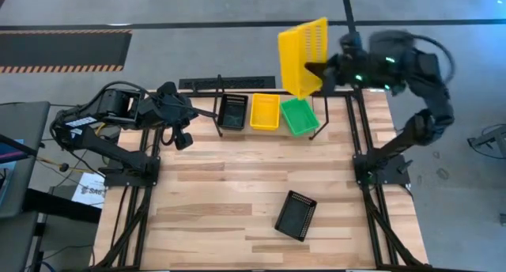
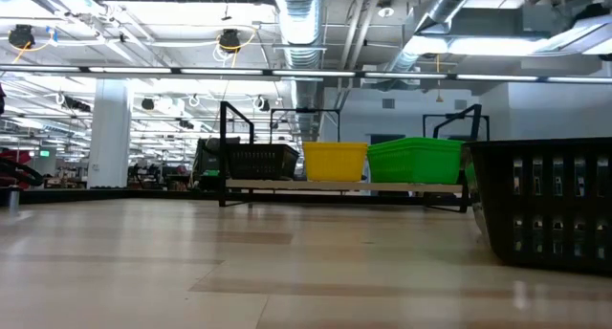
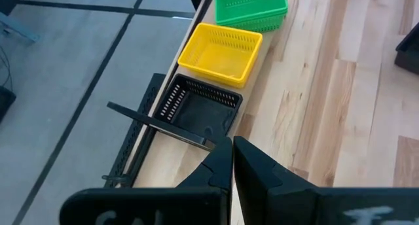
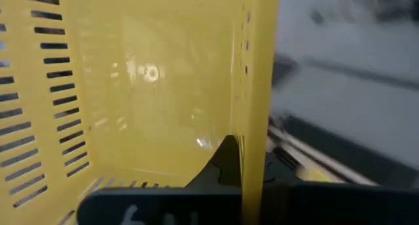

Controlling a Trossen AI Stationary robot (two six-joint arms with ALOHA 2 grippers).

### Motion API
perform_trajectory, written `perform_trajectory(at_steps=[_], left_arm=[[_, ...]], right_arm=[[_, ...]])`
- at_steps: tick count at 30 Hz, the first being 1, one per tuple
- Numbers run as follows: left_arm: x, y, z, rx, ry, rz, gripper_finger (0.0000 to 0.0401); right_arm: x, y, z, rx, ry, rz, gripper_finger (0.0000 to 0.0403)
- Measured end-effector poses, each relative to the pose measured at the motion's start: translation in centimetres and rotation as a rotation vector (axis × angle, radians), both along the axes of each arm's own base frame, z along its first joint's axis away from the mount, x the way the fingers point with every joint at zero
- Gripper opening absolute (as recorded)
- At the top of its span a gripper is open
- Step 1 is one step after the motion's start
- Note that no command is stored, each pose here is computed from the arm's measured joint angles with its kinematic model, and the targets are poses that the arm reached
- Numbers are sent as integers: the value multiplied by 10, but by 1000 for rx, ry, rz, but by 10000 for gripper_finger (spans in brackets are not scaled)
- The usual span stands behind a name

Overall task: Stack baskets on shelf by color
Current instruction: Stack the yellow bin on top of the yellow bins on the shelf

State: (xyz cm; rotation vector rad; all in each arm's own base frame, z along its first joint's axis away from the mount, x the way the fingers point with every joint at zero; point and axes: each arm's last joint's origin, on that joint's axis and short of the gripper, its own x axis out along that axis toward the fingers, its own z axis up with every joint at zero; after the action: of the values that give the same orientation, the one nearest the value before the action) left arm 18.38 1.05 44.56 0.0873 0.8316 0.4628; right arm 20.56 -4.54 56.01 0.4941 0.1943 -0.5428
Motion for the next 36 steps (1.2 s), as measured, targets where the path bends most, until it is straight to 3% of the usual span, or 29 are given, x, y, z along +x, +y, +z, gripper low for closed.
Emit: perform_trajectory(at_steps=[10,17,22,25,31,36], left_arm=[[0,0,0,3,3,-3,2],[0,0,0,0,1,0,2],[0,0,0,-5,-4,6,2],[0,0,0,-16,-12,18,2],[0,0,0,-16,-6,19,2],[-2,0,-2,-15,21,18,2]], right_arm=[[66,-94,-97,373,492,-108,0],[105,-134,-147,488,606,-241,0],[130,-143,-177,590,620,-354,0],[141,-140,-189,656,628,-349,0],[156,-120,-199,688,662,-335,0],[155,-106,-209,689,753,-413,0]])
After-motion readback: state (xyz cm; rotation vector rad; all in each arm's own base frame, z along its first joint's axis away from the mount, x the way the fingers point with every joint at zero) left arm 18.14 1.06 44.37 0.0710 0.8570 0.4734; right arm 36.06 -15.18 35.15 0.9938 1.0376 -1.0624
